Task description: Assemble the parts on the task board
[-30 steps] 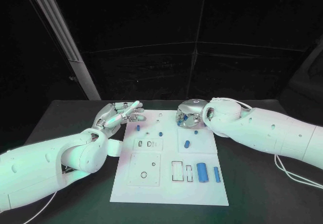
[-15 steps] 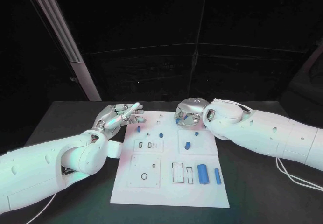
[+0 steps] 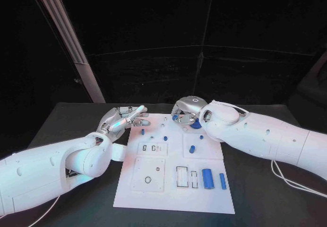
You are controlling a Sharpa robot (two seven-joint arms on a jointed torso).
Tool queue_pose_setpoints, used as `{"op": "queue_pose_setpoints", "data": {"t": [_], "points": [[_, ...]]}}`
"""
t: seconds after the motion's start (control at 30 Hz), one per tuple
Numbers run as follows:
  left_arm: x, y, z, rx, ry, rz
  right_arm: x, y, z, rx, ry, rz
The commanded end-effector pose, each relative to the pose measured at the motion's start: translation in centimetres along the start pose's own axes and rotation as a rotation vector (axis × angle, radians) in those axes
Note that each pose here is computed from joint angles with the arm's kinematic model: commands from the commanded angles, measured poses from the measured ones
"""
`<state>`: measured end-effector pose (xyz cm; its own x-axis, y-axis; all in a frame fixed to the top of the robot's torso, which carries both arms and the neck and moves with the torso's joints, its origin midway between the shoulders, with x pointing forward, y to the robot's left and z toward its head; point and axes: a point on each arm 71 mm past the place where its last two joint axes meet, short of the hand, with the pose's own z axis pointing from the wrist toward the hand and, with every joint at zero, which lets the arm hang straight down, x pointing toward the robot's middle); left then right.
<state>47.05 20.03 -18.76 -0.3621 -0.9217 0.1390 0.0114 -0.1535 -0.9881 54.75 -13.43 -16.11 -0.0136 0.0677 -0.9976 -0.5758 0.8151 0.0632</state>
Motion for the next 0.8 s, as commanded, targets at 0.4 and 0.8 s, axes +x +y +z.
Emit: {"op": "queue_pose_setpoints", "data": {"t": [0.4, 0.8], "points": [[0.6, -0.55, 0.37, 0.011, 0.03, -0.005, -0.2, 0.8, 2.1, 0.018, -0.03, 0.015], [0.78, -0.74, 0.5, 0.015, 0.035, -0.005, 0.2, 1.5, 2.9, 0.004, 0.007, 0.015]]}}
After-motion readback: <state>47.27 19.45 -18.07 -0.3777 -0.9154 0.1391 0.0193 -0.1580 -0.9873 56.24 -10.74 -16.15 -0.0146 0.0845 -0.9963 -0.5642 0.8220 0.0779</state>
